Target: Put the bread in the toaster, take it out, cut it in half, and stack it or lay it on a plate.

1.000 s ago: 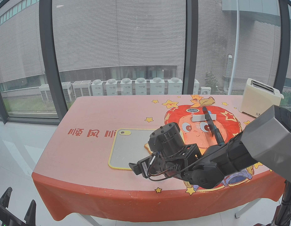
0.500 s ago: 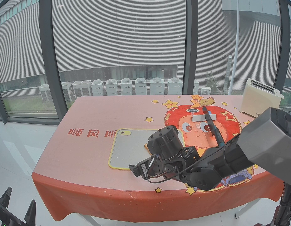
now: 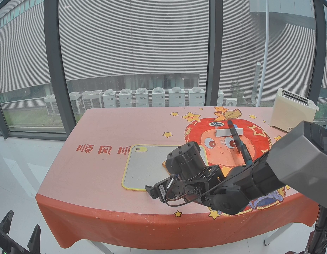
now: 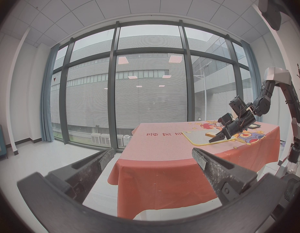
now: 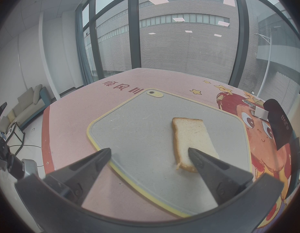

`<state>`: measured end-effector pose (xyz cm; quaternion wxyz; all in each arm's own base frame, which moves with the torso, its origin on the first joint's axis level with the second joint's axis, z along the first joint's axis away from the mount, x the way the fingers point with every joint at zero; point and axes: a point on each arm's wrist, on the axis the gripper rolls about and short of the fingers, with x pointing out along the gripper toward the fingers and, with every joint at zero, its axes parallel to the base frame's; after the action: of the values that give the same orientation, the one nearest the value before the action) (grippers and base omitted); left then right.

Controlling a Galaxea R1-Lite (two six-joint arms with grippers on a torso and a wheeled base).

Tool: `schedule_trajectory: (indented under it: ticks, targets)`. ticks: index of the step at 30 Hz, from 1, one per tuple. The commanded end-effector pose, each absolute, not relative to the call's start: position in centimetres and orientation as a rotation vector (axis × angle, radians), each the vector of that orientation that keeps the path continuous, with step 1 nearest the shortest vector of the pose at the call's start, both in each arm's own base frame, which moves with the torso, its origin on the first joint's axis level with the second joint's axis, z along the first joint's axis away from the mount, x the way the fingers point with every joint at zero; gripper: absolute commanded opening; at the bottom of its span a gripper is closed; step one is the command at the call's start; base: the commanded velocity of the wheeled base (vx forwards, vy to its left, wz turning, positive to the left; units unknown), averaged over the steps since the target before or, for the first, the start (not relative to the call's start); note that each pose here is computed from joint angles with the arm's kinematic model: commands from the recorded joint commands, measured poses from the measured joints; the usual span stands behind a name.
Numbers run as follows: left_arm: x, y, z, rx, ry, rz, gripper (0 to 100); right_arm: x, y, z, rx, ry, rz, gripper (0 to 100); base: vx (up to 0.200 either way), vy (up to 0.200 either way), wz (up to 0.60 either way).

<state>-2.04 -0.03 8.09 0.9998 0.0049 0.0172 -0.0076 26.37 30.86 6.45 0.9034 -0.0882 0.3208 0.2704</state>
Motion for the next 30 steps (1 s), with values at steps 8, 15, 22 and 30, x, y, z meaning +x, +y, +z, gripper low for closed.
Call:
schedule_trajectory:
  ticks: [8,15,22,30]
  targets:
    - [-1.9,0.0,7.6,0.01,0.054,-0.014,100,26.3,30.9,6.5,-0.183,0.663,0.559,0,0.0,0.0,0.0]
    - [-1.9,0.0,7.6,0.009,0.054,-0.014,100,26.3,30.9,6.6,-0.182,0.66,0.558,0,0.0,0.0,0.0]
    - [-1.9,0.0,7.6,0.01,0.054,-0.016,100,26.2,30.8,7.4,-0.171,0.64,0.563,0,0.0,0.0,0.0]
    - [-1.9,0.0,7.6,0.01,0.054,-0.016,100,25.9,30.1,10.0,-0.144,0.589,0.567,0,0.0,0.0,0.0]
